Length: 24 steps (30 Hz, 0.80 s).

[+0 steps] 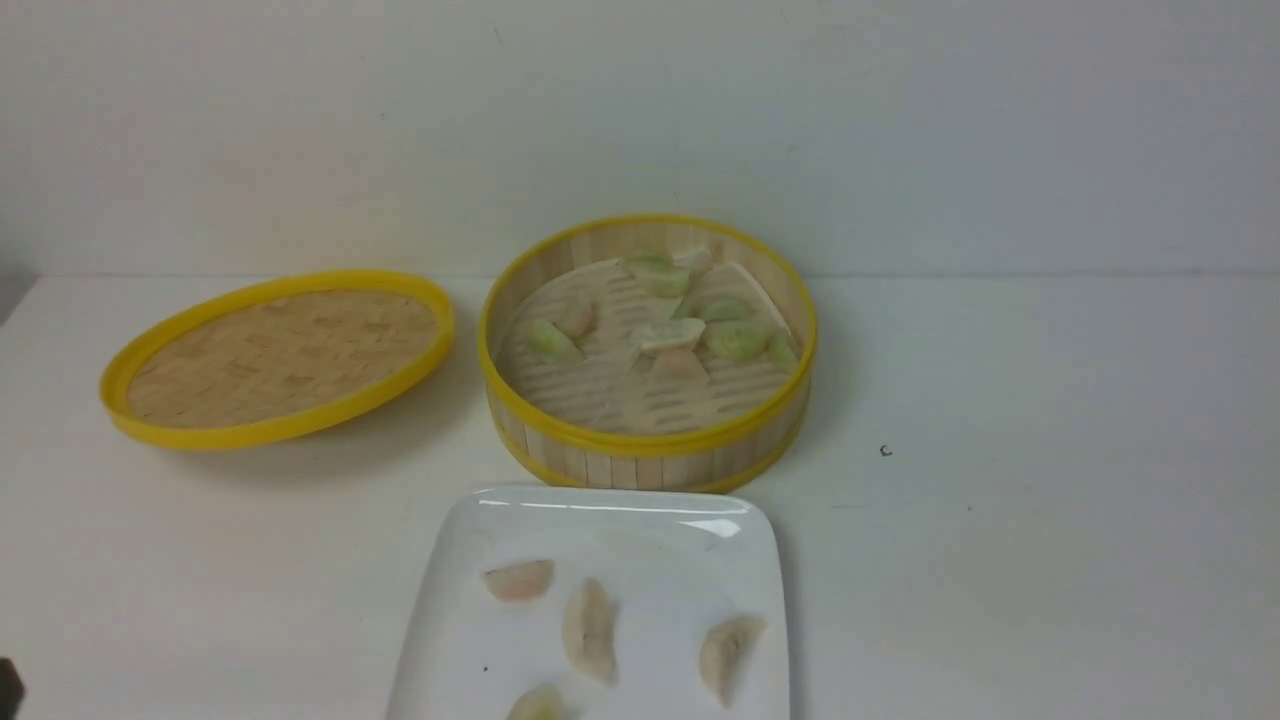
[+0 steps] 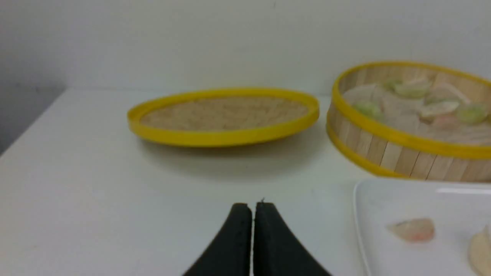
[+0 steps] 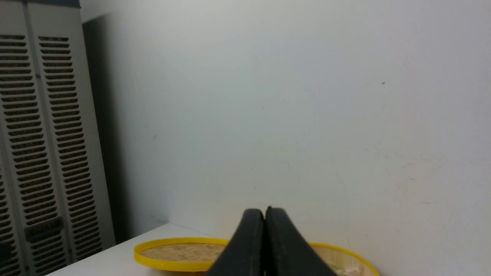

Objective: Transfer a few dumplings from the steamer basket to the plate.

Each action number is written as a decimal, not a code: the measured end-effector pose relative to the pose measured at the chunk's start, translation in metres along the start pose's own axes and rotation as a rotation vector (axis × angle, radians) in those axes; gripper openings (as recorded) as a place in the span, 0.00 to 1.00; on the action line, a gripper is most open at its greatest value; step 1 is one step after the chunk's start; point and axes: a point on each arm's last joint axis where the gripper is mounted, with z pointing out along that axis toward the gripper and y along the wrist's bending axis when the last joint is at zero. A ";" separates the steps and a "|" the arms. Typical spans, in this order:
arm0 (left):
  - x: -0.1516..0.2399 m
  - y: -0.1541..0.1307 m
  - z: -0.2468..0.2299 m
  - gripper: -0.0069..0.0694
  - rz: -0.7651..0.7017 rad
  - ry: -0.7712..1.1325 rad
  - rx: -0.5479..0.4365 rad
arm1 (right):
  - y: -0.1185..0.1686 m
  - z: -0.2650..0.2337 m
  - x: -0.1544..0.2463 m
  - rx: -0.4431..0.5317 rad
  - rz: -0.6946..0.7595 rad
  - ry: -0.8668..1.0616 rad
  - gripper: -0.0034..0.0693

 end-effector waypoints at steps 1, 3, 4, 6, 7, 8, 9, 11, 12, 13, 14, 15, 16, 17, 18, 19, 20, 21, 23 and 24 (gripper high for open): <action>0.009 0.001 0.004 0.08 0.002 0.024 -0.004 | 0.000 0.000 0.000 0.000 0.000 0.000 0.03; 0.032 0.004 0.011 0.08 0.009 0.091 -0.014 | 0.000 0.000 0.000 0.000 0.000 0.001 0.03; 0.034 0.004 0.012 0.08 0.013 0.092 -0.015 | 0.000 0.000 0.000 0.000 0.000 0.001 0.03; 0.034 0.004 0.012 0.08 0.017 0.084 -0.016 | 0.000 0.000 0.000 0.001 -0.001 0.002 0.03; 0.033 0.004 0.012 0.08 0.017 0.083 -0.016 | 0.000 0.000 0.000 0.001 -0.001 0.002 0.03; 0.034 0.004 0.013 0.08 0.018 0.081 -0.016 | 0.000 0.000 0.000 0.001 -0.002 0.002 0.03; 0.033 0.004 0.013 0.08 0.018 0.080 -0.016 | 0.000 0.000 0.000 0.001 -0.003 0.002 0.03; 0.033 0.004 0.013 0.08 0.018 0.079 -0.016 | 0.000 0.000 0.000 0.001 -0.003 0.002 0.03; 0.033 0.004 0.013 0.08 0.018 0.079 -0.016 | 0.000 0.000 0.000 0.001 -0.003 0.003 0.03; 0.033 0.004 0.013 0.08 0.019 0.079 -0.017 | 0.000 0.000 0.000 0.001 -0.003 0.003 0.03; 0.033 0.004 0.013 0.08 0.019 0.079 -0.017 | 0.000 0.000 0.000 0.001 -0.003 0.003 0.03; 0.033 0.004 0.013 0.08 0.019 0.078 -0.017 | 0.000 0.000 0.000 0.001 -0.003 0.003 0.03; 0.033 0.004 0.013 0.08 0.019 0.078 -0.017 | 0.000 0.000 0.000 0.001 -0.003 0.003 0.03; 0.033 0.004 0.013 0.08 0.019 0.078 -0.017 | 0.000 0.000 0.000 0.001 -0.003 0.003 0.03; 0.033 0.004 0.013 0.08 0.019 0.078 -0.017 | 0.000 0.000 0.000 0.001 -0.004 0.003 0.03; 0.033 0.004 0.013 0.08 0.019 0.078 -0.017 | 0.000 0.000 0.000 0.001 -0.004 0.003 0.03; 0.033 0.004 0.013 0.08 0.020 0.078 -0.017 | 0.000 0.000 0.000 0.001 -0.004 0.003 0.03; 0.033 0.004 0.013 0.08 0.020 0.078 -0.017 | 0.000 0.000 0.000 0.001 -0.004 0.003 0.03; 0.033 0.004 0.013 0.08 0.020 0.078 -0.017 | 0.000 0.000 0.000 0.001 -0.004 0.003 0.03; 0.033 0.004 0.013 0.08 0.020 0.078 -0.017 | 0.000 0.000 0.000 0.001 -0.004 0.003 0.03</action>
